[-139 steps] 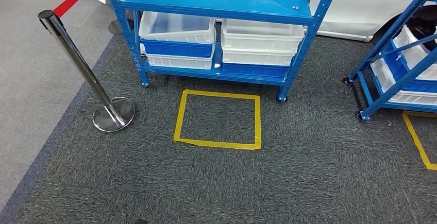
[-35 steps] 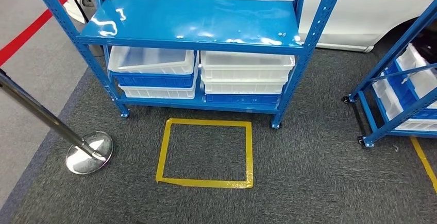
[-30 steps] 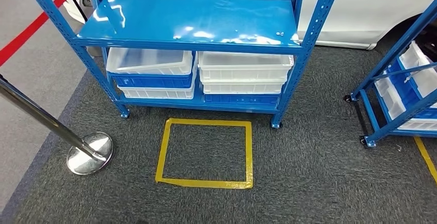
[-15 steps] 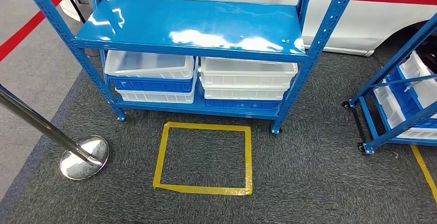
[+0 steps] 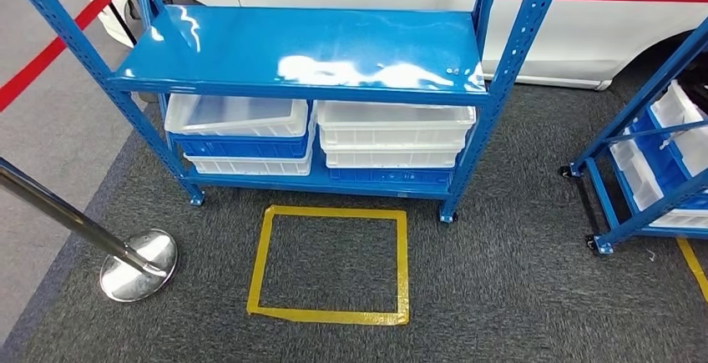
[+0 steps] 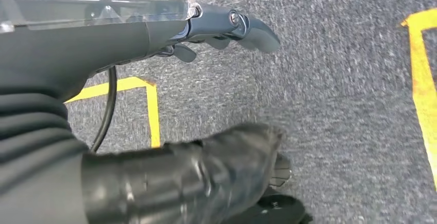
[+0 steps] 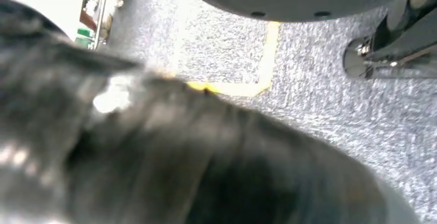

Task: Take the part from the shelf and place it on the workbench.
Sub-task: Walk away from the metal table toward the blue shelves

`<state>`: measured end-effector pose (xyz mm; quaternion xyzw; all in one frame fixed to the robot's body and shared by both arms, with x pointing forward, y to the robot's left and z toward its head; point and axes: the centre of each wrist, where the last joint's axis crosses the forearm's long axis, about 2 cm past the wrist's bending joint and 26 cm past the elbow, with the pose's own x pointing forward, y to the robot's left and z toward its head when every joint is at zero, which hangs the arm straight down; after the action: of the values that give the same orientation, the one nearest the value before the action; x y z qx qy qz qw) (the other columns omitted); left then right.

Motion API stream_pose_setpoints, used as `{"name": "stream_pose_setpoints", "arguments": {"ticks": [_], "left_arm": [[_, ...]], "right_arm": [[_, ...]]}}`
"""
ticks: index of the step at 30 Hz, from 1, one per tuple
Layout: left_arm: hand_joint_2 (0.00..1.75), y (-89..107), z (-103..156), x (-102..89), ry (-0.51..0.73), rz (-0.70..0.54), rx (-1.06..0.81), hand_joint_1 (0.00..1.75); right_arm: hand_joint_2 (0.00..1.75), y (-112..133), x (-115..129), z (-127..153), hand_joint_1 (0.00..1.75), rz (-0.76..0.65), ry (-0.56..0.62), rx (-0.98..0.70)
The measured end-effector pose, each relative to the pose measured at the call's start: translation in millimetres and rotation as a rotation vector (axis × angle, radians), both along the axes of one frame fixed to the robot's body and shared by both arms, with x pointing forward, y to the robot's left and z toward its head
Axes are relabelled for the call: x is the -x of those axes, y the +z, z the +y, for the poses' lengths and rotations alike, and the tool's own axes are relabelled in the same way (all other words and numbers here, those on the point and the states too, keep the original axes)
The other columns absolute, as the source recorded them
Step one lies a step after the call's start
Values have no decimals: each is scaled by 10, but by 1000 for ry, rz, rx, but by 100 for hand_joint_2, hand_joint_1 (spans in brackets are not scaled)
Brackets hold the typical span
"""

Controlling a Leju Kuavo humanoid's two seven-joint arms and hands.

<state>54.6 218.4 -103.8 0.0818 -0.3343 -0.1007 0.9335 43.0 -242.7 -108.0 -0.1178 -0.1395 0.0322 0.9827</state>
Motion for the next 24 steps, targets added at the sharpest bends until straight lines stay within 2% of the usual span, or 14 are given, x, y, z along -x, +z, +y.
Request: {"name": "stream_pose_setpoints", "arguments": {"ticks": [1,5,7,9,11,13,14,15,19,22,24], "left_arm": [[175,0,-1,1,-1,1,0,0],[175,-2,-2,14,-4,5,-1,0],[175,-5,-3,25,42,57,34,0],[175,-7,-16,14,223,206,145,0],[175,-6,-30,2,502,333,297,0],[175,-9,-40,32,743,343,389,0],[175,-9,-45,41,800,328,404,0],[175,-9,-49,45,807,317,401,0],[175,-7,-49,36,619,295,321,0],[175,-4,-47,12,576,264,288,0],[175,-2,-53,18,473,207,223,0]], "right_arm": [[175,0,0,0,0,4,1,2],[175,0,-1,2,0,13,10,-4],[175,-2,5,16,0,30,-30,-53],[175,-5,7,36,0,50,-197,-163],[175,-5,0,49,0,38,-480,-273],[175,-5,3,55,0,17,-729,-325],[175,-5,4,56,0,12,-791,-333],[175,-6,9,55,0,12,-801,-331],[175,-6,11,50,0,25,-610,-282],[175,-6,3,33,0,20,-561,-254],[175,-5,-9,23,0,17,-464,-208]]}}
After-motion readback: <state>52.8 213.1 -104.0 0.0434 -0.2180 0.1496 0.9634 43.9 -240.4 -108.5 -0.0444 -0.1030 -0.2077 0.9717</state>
